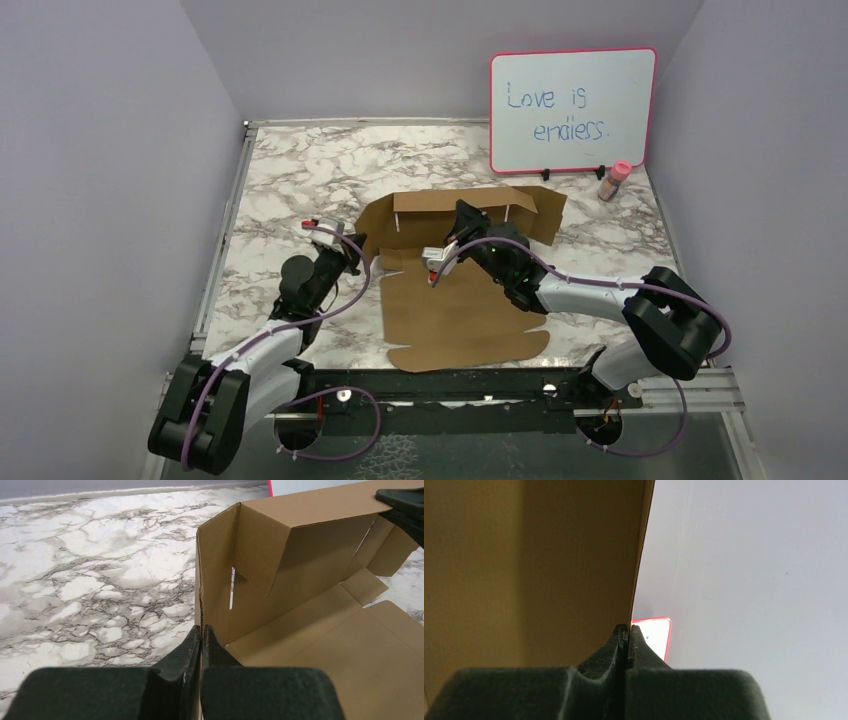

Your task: Fold the paper box

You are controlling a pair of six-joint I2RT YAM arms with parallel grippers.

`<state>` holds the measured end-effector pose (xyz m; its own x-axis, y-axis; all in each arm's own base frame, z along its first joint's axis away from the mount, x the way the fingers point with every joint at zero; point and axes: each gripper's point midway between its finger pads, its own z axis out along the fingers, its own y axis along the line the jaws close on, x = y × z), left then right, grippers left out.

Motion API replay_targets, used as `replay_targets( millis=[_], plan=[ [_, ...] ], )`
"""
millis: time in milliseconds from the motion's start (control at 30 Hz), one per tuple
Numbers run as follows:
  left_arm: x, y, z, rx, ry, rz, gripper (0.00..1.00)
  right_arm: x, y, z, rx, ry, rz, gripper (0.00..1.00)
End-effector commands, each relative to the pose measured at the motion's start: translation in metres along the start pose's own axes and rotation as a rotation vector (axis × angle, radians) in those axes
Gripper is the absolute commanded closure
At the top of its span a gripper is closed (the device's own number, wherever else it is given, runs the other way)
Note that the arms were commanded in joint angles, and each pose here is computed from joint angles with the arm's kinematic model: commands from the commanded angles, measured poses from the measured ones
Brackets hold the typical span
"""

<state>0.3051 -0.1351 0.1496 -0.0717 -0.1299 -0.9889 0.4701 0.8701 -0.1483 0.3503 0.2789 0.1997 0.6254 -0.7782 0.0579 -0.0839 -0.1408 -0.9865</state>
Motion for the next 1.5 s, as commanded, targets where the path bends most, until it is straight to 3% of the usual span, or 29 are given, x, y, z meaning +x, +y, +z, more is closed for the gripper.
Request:
replay_targets(
  millis=[0, 733, 867, 1133, 1333, 1467],
  plan=[
    [-0.01, -0.02, -0.002, 0.043, -0.028, -0.05, 1.0, -0.007, 0.018, 0.004, -0.06, -0.014, -0.014, 0.99],
    [0.002, -0.066, 0.0, 0.034, 0.022, -0.331, 1.0, -0.005, 0.01, 0.009, -0.017, 0.004, -0.029, 0.99],
    [0.009, -0.063, 0.003, -0.015, 0.035, -0.308, 0.98, -0.004, 0.003, 0.011, -0.004, 0.015, -0.036, 0.99],
    [-0.033, -0.042, 0.043, -0.128, -0.045, -0.18, 0.98, -0.006, -0.017, 0.03, 0.04, 0.011, -0.034, 0.99],
    [-0.064, 0.0, 0.075, -0.218, -0.096, -0.111, 0.99, -0.004, -0.031, 0.047, 0.094, 0.016, -0.029, 0.99],
    [-0.072, 0.004, 0.085, -0.191, -0.108, -0.083, 0.99, -0.006, -0.027, 0.051, 0.094, 0.007, -0.044, 0.99]
  ],
)
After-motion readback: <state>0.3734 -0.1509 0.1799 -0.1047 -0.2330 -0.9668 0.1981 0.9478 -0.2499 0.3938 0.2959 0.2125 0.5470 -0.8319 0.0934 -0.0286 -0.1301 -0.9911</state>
